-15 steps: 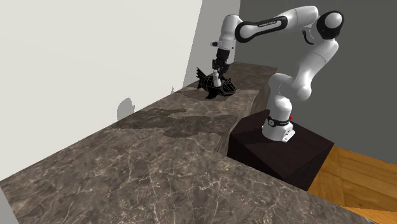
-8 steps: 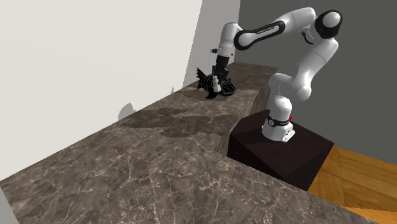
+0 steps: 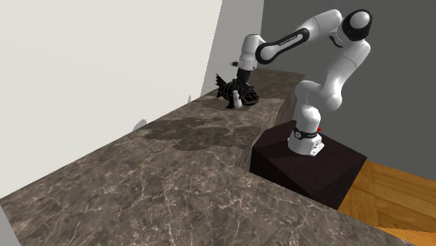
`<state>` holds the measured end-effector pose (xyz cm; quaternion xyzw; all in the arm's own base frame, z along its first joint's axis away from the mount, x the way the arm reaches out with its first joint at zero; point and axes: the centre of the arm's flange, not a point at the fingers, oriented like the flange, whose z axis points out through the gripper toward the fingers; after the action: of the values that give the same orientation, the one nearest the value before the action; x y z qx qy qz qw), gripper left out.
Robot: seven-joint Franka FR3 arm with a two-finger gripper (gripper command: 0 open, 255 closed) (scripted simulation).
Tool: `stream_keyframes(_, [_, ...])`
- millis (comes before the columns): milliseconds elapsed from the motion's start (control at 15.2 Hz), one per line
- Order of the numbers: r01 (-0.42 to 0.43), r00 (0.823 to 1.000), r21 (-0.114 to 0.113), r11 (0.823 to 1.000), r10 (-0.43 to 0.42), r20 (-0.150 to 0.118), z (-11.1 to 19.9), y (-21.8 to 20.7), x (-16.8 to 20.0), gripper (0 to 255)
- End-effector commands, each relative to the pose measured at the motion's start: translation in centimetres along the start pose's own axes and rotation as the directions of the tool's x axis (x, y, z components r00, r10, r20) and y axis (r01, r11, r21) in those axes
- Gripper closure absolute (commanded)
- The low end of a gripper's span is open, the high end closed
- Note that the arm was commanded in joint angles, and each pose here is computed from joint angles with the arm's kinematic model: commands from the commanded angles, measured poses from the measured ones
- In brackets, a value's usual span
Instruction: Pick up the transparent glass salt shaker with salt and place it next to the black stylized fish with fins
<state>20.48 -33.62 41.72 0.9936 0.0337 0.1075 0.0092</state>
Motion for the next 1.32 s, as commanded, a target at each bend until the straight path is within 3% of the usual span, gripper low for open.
stream_keyframes(0, [0.0, 1.0, 0.0, 1.0, 0.0, -0.001, 1.0, -0.1, -0.3, 255])
stream_keyframes(726, [0.0, 1.0, 0.0, 1.0, 0.0, -0.001, 6.8, -0.3, -1.5, 255])
stream_keyframes(1188, [0.0, 1.0, 0.0, 1.0, 0.0, -0.001, 6.8, -0.3, -1.5, 255])
stream_keyframes(1254, [0.0, 1.0, 0.0, 1.0, 0.0, -0.001, 6.8, -0.3, -1.5, 0])
